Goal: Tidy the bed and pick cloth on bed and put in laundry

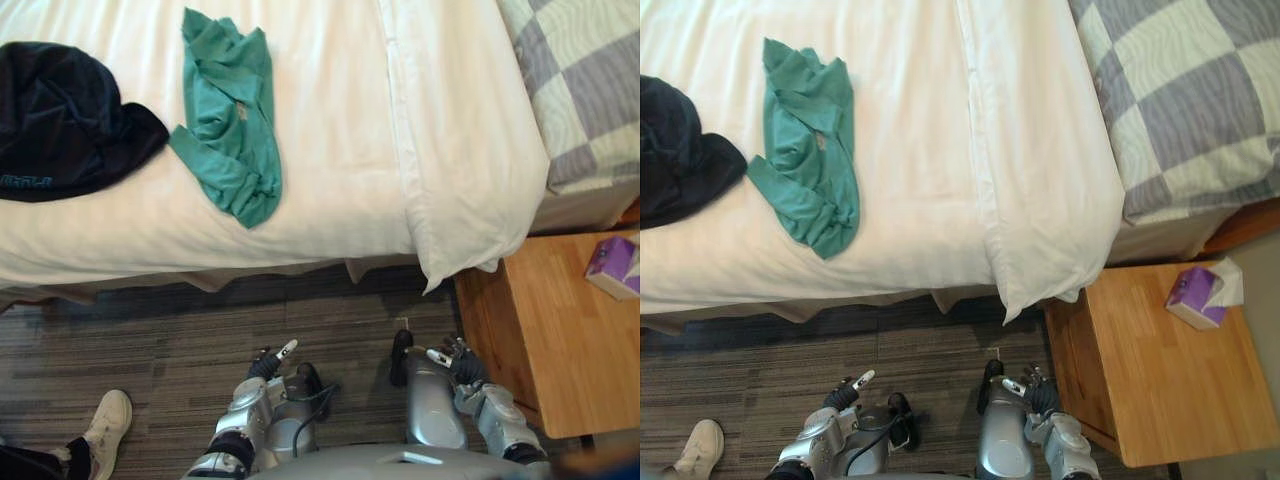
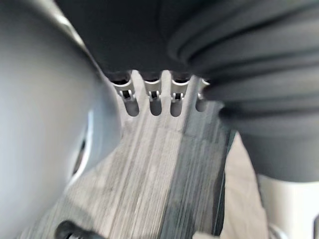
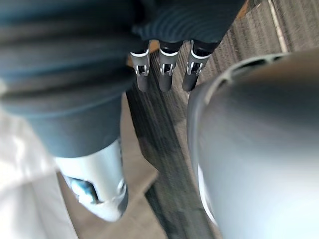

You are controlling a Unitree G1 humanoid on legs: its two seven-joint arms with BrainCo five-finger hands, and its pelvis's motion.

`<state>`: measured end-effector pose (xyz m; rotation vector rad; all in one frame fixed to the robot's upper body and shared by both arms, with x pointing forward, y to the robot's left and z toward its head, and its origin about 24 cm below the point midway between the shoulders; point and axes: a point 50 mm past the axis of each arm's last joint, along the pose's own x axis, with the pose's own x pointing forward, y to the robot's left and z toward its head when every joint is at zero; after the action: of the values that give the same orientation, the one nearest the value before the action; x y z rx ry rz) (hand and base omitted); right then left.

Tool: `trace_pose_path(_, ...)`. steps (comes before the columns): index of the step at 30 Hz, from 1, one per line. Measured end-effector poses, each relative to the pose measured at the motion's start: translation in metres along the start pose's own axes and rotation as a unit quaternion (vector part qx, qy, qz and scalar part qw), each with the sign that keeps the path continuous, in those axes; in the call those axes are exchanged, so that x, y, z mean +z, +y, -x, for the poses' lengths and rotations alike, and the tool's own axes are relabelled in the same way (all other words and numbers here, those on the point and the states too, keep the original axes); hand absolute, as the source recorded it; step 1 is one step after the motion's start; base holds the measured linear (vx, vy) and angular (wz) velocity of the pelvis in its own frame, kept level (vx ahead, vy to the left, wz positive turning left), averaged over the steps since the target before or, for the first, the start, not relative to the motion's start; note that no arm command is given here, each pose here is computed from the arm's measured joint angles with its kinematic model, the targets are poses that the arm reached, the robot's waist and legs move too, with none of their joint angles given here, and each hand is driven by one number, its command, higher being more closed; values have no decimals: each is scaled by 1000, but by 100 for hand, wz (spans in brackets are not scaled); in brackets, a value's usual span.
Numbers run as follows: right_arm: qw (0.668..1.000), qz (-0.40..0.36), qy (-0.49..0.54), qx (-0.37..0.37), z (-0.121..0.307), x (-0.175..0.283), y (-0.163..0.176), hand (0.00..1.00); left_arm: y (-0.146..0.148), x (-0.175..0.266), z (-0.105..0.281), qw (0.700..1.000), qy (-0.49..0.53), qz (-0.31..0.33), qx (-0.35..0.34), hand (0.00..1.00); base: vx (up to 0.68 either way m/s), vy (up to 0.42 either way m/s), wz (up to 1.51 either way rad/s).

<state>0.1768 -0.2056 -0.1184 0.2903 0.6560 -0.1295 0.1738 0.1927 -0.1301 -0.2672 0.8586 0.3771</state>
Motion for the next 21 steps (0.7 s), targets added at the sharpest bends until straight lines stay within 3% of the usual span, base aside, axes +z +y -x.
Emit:
trace_pose_path(7,1000,-25,-16,-5,2,4,-4,0,25,-2,4,997,-24,53,52,0,1,-162,-15)
trace_pose_path(10,1000,-18,20,-8,10,-14,-11,0,37,3,5,994,-47,71,66,0,90,-379,8)
trace_pose_path(14,999,-4,21,-31,17,-15,-28,0,30,1,7,991,-71,95,61,0,74,-235,-5)
trace_pose_path(17,996,35,34,-76,33,-25,-51,0,11,0,8,990,-79,112,35,0,100,42,14)
trace_pose_path(21,997,-8,50,-54,31,-44,-29,0,9,-2,9,995,-82,48,36,0,165,412,-28)
